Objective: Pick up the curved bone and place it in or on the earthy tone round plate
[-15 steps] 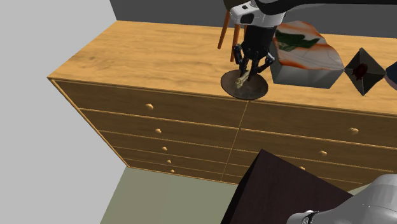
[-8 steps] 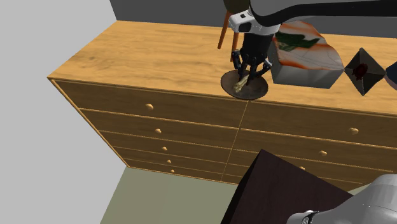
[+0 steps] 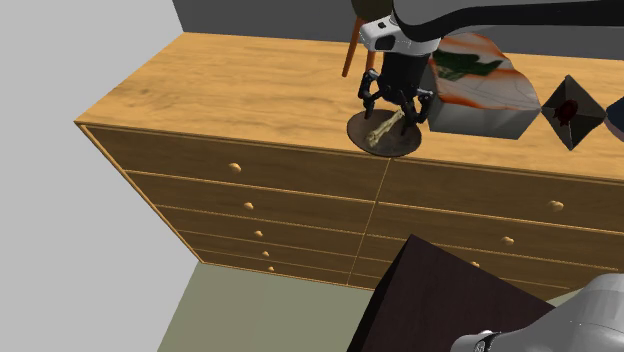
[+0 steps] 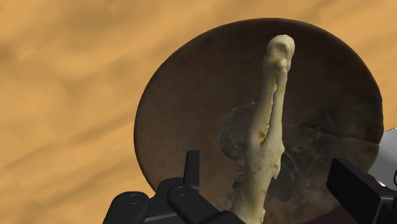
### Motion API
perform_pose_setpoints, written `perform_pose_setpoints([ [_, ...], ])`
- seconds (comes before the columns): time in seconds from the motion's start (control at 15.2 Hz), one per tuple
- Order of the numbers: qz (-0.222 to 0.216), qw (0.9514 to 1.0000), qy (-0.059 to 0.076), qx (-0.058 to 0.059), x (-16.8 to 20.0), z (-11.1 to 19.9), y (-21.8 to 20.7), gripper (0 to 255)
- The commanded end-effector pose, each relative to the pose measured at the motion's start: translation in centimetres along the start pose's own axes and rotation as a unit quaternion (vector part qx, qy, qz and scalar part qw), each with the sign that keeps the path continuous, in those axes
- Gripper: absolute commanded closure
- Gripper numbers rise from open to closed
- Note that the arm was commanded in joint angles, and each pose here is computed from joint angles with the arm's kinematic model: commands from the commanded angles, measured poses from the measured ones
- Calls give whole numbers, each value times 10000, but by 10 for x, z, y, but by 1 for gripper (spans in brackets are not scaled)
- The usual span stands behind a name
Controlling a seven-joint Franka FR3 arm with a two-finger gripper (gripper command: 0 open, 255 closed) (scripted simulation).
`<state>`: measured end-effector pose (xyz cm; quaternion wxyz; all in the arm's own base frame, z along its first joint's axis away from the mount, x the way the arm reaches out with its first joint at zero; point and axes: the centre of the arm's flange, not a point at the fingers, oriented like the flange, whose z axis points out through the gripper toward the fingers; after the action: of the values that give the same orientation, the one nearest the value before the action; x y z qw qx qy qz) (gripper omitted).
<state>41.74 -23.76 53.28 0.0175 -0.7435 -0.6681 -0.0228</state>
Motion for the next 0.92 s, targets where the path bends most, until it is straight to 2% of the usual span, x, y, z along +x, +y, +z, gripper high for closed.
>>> perform_pose_setpoints([
  [0.0,0,10000,0,0,0,0,0,0],
  [0.07,0,10000,0,0,0,0,0,0],
  [0.33,0,10000,0,0,0,-50,0,0],
  [0.86,0,10000,0,0,0,-50,0,0],
])
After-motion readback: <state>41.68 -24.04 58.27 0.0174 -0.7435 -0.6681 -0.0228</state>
